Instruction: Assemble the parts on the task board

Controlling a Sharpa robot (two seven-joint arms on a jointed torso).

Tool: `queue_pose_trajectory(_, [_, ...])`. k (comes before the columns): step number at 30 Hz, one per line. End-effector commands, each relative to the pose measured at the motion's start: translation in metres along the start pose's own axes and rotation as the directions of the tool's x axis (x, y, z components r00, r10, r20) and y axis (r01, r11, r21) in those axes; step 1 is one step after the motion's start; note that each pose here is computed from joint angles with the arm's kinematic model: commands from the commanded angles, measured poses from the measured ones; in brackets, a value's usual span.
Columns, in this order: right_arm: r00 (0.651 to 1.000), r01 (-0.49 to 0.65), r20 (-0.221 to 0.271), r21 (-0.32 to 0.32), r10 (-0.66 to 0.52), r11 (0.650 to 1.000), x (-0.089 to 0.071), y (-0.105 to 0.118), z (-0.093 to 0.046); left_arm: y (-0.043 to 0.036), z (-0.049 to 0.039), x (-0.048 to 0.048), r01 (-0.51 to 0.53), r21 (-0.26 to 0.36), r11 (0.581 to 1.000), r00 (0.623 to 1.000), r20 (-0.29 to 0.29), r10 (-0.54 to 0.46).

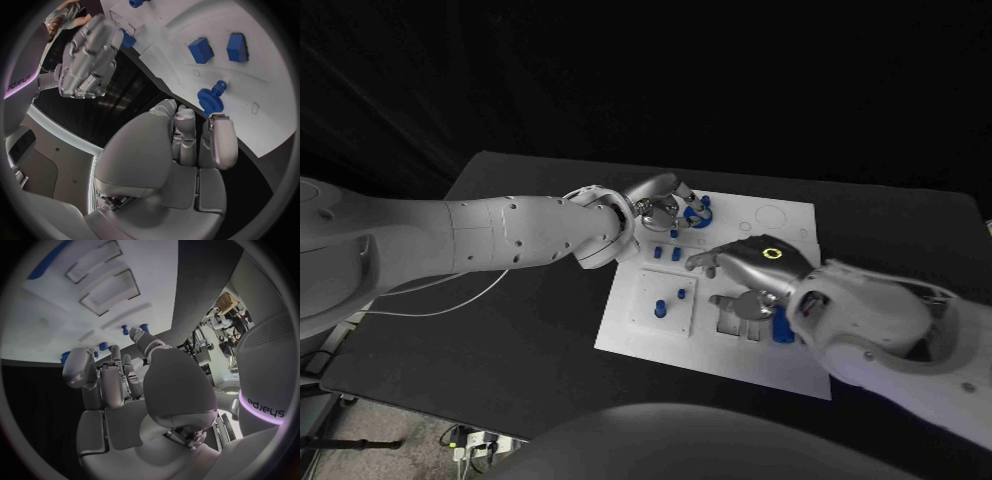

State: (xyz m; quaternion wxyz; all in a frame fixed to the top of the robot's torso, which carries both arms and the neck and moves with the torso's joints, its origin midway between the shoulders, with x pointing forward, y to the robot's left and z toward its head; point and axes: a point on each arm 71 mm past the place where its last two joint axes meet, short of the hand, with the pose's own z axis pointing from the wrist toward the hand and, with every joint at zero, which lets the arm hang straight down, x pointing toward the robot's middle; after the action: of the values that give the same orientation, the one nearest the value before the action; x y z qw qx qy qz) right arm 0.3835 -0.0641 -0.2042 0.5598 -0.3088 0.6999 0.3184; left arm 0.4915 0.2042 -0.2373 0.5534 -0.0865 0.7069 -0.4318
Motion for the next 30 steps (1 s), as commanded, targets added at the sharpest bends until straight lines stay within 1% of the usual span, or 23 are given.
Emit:
queue_pose_trajectory(1, [0.984,-0.122,0.127,-0.053,0.127,0.991,-0.019,-0.015,-0.024,-0.0025,-0.0035,0.0004,0.011,0.031,0.999,1.000,0.006,-0.011])
queue_pose_trajectory(4, [0.973,-0.156,0.168,-0.035,0.160,0.987,-0.025,-0.037,-0.048,-0.0038,-0.0078,0.0014,0.017,0.046,0.999,1.000,0.012,-0.017])
queue_pose_trajectory(7, [0.961,-0.200,0.195,0.000,0.196,0.980,-0.024,-0.056,-0.070,-0.0049,-0.0100,0.0036,0.020,0.055,0.998,1.000,0.018,-0.021])
queue_pose_trajectory(9, [0.955,-0.235,0.195,0.047,0.221,0.971,-0.018,-0.069,-0.084,-0.0050,-0.0099,0.0050,0.019,0.059,0.998,1.000,0.022,-0.021])
queue_pose_trajectory(11, [0.953,-0.260,0.188,0.101,0.238,0.960,-0.012,-0.080,-0.096,-0.0042,-0.0095,0.0066,0.019,0.059,0.998,1.000,0.023,-0.021])
queue_pose_trajectory(14, [0.947,-0.303,0.166,0.182,0.275,0.935,-0.004,-0.092,-0.105,-0.0009,-0.0110,0.0095,0.022,0.052,0.998,1.000,0.020,-0.023])
queue_pose_trajectory(17, [0.938,-0.346,0.127,0.263,0.323,0.901,0.003,-0.100,-0.108,0.0020,-0.0126,0.0119,0.024,0.046,0.999,1.000,0.017,-0.025])
queue_pose_trajectory(19, [0.931,-0.363,0.085,0.329,0.355,0.872,0.008,-0.105,-0.108,0.0030,-0.0133,0.0131,0.025,0.044,0.999,1.000,0.016,-0.026])
queue_pose_trajectory(21, [0.927,-0.363,0.053,0.368,0.370,0.856,0.011,-0.107,-0.107,0.0034,-0.0139,0.0138,0.026,0.045,0.999,1.000,0.016,-0.027])
queue_pose_trajectory(22, [0.923,-0.353,0.011,0.417,0.384,0.838,0.014,-0.109,-0.105,0.0034,-0.0143,0.0140,0.026,0.046,0.999,0.999,0.017,-0.027])
queue_pose_trajectory(24, [0.920,-0.331,-0.034,0.467,0.391,0.820,0.015,-0.111,-0.102,0.0034,-0.0152,0.0140,0.026,0.048,0.998,0.999,0.019,-0.027])
queue_pose_trajectory(26, [0.915,-0.311,-0.070,0.504,0.397,0.806,0.015,-0.112,-0.097,0.0029,-0.0164,0.0142,0.028,0.049,0.998,0.999,0.021,-0.029])
queue_pose_trajectory(27, [0.913,-0.306,-0.079,0.513,0.399,0.802,0.014,-0.113,-0.096,0.0025,-0.0168,0.0143,0.029,0.049,0.998,0.999,0.021,-0.030])
queue_pose_trajectory(30, [0.902,-0.286,-0.124,0.546,0.414,0.788,0.009,-0.113,-0.090,-0.0010,-0.0190,0.0166,0.035,0.055,0.998,0.999,0.011,-0.036])
